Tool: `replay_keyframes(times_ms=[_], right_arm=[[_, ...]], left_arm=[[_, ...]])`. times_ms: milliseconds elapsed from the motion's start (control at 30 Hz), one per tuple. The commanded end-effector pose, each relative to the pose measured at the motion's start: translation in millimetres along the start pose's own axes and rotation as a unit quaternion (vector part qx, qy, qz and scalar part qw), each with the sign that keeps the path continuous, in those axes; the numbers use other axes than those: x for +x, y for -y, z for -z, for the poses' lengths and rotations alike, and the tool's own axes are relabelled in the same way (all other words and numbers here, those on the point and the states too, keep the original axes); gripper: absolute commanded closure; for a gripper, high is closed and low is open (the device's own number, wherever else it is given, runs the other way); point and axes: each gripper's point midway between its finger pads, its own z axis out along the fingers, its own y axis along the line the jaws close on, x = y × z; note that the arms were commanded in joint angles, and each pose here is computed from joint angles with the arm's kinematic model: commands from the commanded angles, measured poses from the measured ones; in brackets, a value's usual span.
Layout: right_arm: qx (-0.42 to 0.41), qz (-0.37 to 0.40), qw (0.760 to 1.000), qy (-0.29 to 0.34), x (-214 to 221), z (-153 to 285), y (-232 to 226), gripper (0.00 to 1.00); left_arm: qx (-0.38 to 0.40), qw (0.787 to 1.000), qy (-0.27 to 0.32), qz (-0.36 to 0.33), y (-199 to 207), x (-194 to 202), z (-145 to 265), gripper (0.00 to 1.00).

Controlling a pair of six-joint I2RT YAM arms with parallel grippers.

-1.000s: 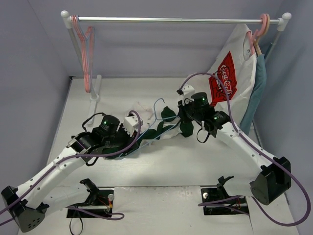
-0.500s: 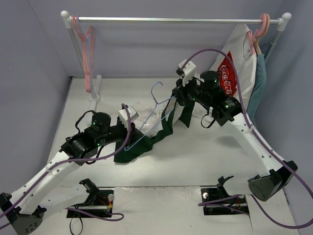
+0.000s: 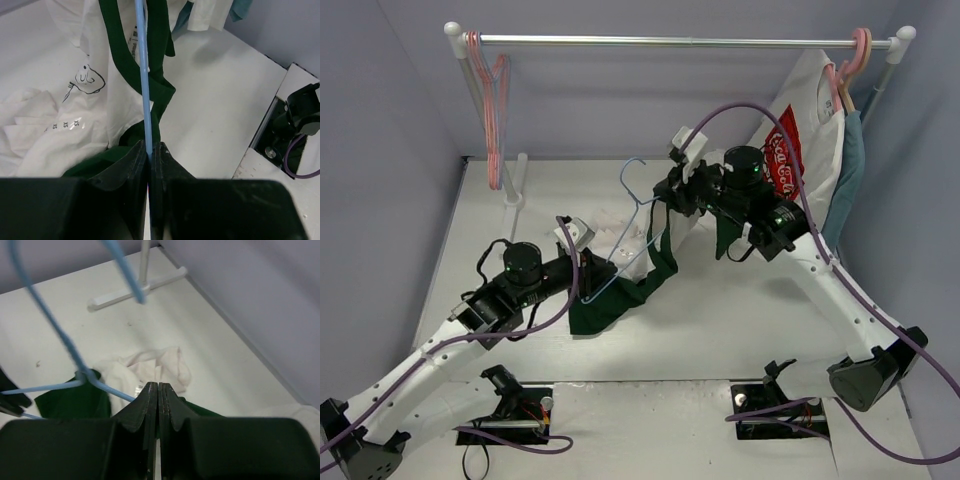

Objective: Place the t-shirt on the hanger

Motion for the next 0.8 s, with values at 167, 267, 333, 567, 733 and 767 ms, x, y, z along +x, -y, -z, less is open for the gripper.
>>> replay_keyframes(times_ms=[167,267,333,567,733,767], right_arm=[[-0.046,0.0,0.996,0.072,-41,0,-40,1.0],[-0.034,0.001,0.997,0.073,-41,4,-37,1.0],[-0.031,0.001,0.997,0.075,-41,5,-37,1.0],[-0.026,-0.004,0.998,0.051,-30,-1,-33,0.86],[-0.011,0.0,0.999,0.034,-32,10,-28,0.62],[-0.008,0.003,0.999,0.037,-38,14,-27,0.56]], left_arm=[[0.01,0.988,0.149,0.028,1,-56,-22,1.0],[0.005,0.984,0.176,0.036,-3,-58,-25,1.0],[0.011,0.984,0.174,0.043,-3,-50,-29,1.0],[0.053,0.976,0.205,0.046,6,-34,-36,1.0],[0.05,0.978,0.199,0.039,3,-22,-40,1.0],[0.05,0.978,0.197,0.038,2,-21,-41,1.0]])
